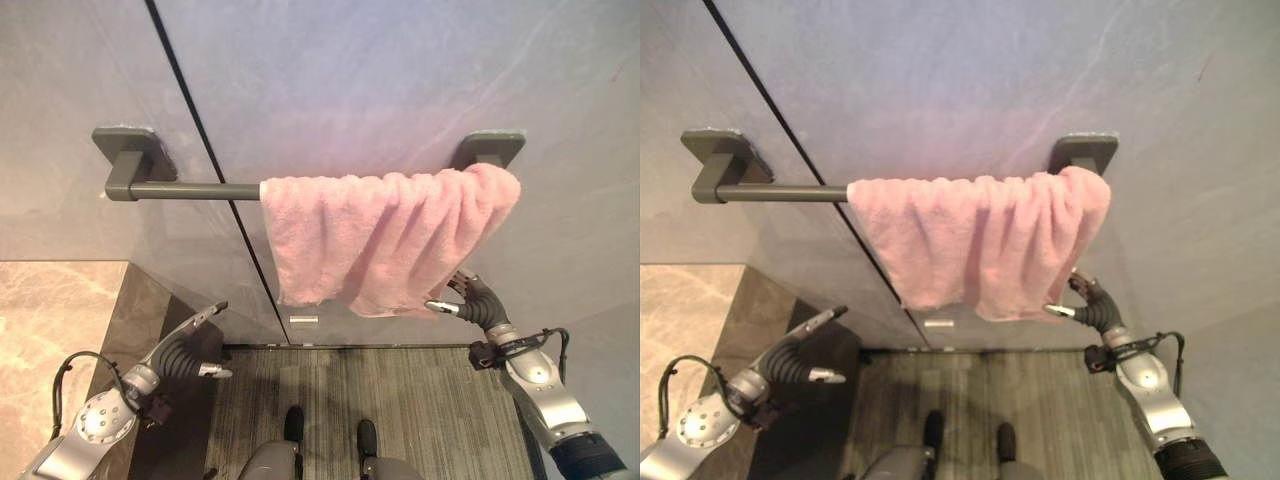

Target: Put brush and paste in cup on sink, flatten towel.

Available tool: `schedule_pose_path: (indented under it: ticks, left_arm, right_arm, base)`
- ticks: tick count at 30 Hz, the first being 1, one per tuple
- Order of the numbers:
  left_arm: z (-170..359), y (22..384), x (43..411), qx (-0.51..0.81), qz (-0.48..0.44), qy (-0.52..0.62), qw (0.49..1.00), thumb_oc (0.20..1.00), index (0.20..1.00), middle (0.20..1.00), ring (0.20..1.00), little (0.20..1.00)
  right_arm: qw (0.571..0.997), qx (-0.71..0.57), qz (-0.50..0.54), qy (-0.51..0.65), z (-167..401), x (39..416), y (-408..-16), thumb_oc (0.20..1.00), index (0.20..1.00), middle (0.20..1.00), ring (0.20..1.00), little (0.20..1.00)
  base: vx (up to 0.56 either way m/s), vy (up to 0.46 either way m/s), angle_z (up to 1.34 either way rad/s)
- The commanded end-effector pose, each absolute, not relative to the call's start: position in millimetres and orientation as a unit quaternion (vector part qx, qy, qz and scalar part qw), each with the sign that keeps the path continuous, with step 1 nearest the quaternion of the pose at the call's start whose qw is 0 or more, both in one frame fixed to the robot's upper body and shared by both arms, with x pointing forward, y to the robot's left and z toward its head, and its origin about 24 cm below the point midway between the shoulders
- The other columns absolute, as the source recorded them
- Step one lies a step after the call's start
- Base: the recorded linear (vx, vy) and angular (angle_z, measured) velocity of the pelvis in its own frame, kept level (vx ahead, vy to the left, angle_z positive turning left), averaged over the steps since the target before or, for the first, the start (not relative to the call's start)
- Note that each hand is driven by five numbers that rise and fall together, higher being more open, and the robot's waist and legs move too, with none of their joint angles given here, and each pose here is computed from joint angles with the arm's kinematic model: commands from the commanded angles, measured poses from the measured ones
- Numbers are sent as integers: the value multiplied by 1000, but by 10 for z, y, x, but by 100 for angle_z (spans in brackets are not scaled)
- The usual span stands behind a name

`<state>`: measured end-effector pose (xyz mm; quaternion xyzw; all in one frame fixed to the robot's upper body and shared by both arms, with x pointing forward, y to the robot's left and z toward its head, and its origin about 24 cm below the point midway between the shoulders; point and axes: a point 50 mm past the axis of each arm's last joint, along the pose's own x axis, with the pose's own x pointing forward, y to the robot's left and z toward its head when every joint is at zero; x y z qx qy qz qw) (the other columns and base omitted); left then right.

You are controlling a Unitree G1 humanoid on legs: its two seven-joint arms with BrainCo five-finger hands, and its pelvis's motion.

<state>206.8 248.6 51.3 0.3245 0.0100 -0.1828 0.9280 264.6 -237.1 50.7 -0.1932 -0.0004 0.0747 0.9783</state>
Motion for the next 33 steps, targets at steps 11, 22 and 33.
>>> schedule_pose_path:
  ticks: [11,22,33]
  left_arm:
    - [631,2008,2561,254,-187,-67,947,1000,1000,1000,1000,1000]
    - [251,1761,2470,176,-190,0,966,200,200,200,200,200]
    - [1175,1765,2147,109,-143,-222,958,200,200,200,200,200]
  right_arm:
    - [963,-172,203,-41,727,3189,-1500,1000,1000,1000,1000,1000]
    - [966,-141,209,-62,749,3192,-1124,200,200,200,200,200]
    - [962,5,133,-238,1253,2369,-1606,200,200,200,200,200]
  base:
    - [25,-28,1]
    - [22,-10,1]
    - [14,0,-1]
